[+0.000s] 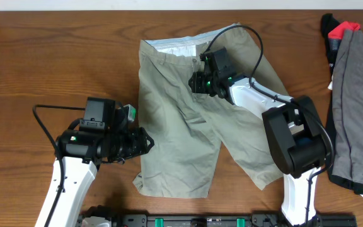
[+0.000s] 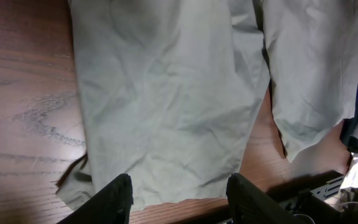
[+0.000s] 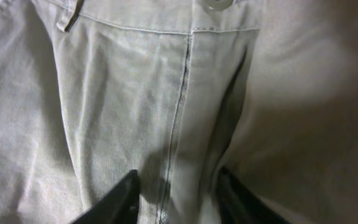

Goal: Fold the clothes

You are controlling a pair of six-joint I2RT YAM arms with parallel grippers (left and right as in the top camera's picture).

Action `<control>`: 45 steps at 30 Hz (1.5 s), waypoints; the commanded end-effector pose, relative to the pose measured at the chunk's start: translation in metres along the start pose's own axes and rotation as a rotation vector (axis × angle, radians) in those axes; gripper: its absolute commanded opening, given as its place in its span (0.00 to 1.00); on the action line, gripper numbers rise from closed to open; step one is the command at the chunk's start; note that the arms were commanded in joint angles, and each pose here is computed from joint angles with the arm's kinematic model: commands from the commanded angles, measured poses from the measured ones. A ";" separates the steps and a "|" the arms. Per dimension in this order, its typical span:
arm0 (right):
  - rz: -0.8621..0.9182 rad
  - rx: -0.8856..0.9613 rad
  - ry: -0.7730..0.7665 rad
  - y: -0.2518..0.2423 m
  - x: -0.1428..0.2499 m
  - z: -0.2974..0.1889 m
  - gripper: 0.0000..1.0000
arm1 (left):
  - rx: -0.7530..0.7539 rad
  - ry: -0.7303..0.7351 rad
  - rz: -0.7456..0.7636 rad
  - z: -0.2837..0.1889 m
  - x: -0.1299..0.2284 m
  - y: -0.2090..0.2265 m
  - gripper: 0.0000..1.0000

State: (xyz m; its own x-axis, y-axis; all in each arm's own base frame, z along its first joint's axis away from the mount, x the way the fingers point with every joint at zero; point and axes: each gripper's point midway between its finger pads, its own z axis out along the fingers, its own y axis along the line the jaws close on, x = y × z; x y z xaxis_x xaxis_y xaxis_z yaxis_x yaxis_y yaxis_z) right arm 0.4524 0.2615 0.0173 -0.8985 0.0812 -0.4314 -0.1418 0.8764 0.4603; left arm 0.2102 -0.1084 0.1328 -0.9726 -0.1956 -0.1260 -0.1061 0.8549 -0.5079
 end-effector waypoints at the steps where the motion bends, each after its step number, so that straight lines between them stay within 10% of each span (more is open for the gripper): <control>1: 0.009 0.016 0.017 -0.003 0.007 0.007 0.28 | 0.000 -0.012 0.015 -0.003 -0.004 -0.003 0.51; 8: 0.047 0.064 -0.029 -0.012 -0.003 0.006 0.02 | 0.000 -0.011 0.015 -0.003 -0.004 -0.003 0.52; 28: -0.055 -0.112 -0.315 -0.001 -0.103 -0.034 0.02 | -0.024 -0.026 0.017 -0.003 -0.007 0.001 0.52; 32: -0.069 0.084 -0.272 -0.042 -0.092 -0.032 0.56 | -0.023 -0.038 0.022 -0.003 -0.010 0.001 0.58; 39: 0.005 0.127 -0.090 -0.082 -0.067 -0.088 0.61 | -0.018 -0.049 0.028 -0.003 -0.013 -0.001 0.61; 45: 0.145 0.222 0.069 -0.127 -0.029 -0.116 0.15 | -0.013 -0.060 0.034 -0.003 -0.016 -0.002 0.62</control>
State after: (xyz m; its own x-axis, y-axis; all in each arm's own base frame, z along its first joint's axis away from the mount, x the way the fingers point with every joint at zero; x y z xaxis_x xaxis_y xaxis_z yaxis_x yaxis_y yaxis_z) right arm 0.4514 0.0990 0.0587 -0.9248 0.1930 -0.3279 0.0797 0.9409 0.3291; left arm 0.2193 -0.1057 0.1337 -0.9652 -0.1987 -0.1700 -0.0906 0.8640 -0.4952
